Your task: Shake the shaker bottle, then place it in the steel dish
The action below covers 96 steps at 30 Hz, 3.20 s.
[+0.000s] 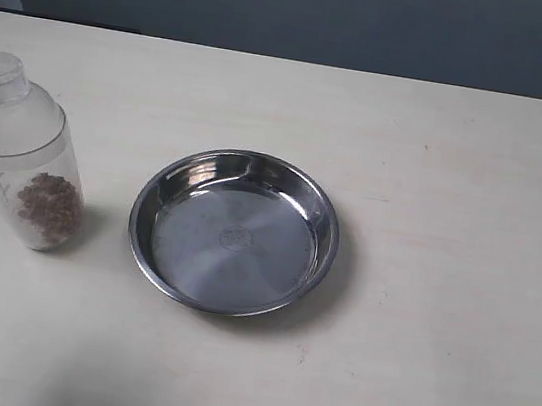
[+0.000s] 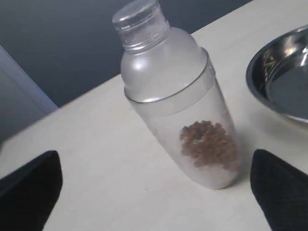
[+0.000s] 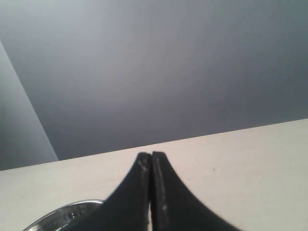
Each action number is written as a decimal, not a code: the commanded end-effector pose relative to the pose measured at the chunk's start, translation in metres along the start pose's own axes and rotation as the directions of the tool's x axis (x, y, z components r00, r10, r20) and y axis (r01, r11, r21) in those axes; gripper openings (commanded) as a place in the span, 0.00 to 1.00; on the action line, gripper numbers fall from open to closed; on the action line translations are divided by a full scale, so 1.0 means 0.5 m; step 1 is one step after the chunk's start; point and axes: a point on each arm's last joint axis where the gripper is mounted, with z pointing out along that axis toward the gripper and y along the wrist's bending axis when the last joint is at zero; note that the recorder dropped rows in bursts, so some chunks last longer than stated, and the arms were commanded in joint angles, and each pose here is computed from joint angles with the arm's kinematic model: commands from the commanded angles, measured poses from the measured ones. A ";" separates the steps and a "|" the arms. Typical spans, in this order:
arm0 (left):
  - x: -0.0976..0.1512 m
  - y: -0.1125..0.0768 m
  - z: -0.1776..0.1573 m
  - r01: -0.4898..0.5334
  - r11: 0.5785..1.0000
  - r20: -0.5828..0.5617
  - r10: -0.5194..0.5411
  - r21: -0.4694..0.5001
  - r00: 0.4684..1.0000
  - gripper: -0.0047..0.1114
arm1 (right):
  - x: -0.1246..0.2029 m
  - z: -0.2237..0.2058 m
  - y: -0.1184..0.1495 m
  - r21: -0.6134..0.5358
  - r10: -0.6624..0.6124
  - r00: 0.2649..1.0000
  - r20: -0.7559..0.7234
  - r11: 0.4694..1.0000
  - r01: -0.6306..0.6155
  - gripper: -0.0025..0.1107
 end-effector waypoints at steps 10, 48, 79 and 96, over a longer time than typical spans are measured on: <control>-0.095 -0.003 -0.028 -0.047 0.999 0.524 0.045 -0.009 0.851 0.94 | 0.000 -0.001 0.000 0.001 -0.005 1.000 0.003 1.000 0.005 0.01; -0.158 -0.083 -0.148 -0.202 0.681 0.684 -0.573 0.704 0.451 0.94 | 0.001 -0.001 0.000 0.000 -0.005 1.000 0.002 1.000 0.005 0.01; -0.245 0.057 0.062 0.338 0.914 0.347 -0.399 0.223 0.849 0.74 | 0.001 -0.001 0.000 -0.001 -0.005 1.000 0.002 1.000 0.005 0.01; -0.078 0.011 0.088 0.402 0.910 0.303 -0.414 0.104 0.858 0.61 | 0.000 -0.001 -0.001 0.002 -0.005 1.000 0.003 1.000 0.005 0.01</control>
